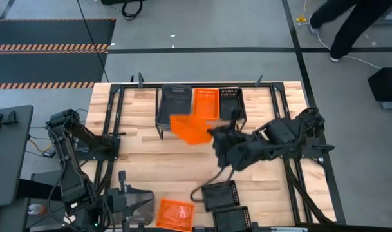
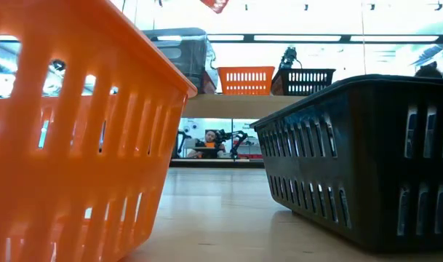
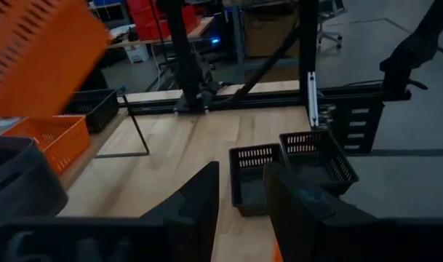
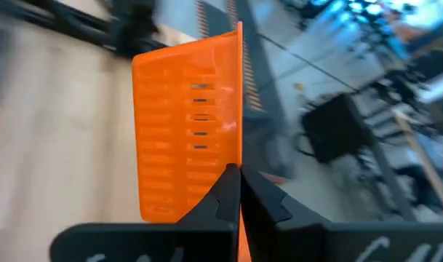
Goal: Stack baskets on shelf by color
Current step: Stack the top orange bin on the top orange bin on the shelf
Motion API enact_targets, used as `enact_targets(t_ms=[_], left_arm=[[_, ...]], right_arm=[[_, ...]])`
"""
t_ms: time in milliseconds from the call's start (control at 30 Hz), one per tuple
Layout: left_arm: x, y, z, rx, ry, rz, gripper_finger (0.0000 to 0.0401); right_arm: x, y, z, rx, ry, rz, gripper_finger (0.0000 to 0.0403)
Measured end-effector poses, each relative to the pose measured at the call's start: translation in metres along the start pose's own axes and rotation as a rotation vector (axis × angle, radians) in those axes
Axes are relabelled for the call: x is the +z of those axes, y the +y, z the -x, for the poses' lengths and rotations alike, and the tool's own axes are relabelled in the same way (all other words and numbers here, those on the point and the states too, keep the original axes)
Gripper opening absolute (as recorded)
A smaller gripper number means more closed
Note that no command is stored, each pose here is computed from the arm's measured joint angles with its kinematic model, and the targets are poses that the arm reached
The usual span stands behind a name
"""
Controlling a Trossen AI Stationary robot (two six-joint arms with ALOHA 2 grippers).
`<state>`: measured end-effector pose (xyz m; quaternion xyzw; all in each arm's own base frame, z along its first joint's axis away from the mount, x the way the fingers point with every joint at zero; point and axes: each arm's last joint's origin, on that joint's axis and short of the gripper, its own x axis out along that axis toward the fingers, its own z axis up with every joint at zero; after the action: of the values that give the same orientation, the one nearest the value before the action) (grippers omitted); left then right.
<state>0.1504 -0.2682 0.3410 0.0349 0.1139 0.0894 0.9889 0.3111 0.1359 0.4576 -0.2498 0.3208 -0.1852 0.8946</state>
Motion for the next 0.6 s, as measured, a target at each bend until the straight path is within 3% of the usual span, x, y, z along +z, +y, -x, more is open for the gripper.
enact_targets(t_ms=[133, 600], left_arm=[[0.000, 0.000, 0.000, 0.000, 0.000, 0.012, 0.0117], [-0.001, 0.000, 0.000, 0.002, 0.003, 0.001, 0.0117]], right_arm=[[-0.006, -0.015, -0.013, -0.089, 0.065, 0.009, 0.0011], [-0.035, -0.052, -0.071, -0.207, 0.323, -0.010, 0.0011]])
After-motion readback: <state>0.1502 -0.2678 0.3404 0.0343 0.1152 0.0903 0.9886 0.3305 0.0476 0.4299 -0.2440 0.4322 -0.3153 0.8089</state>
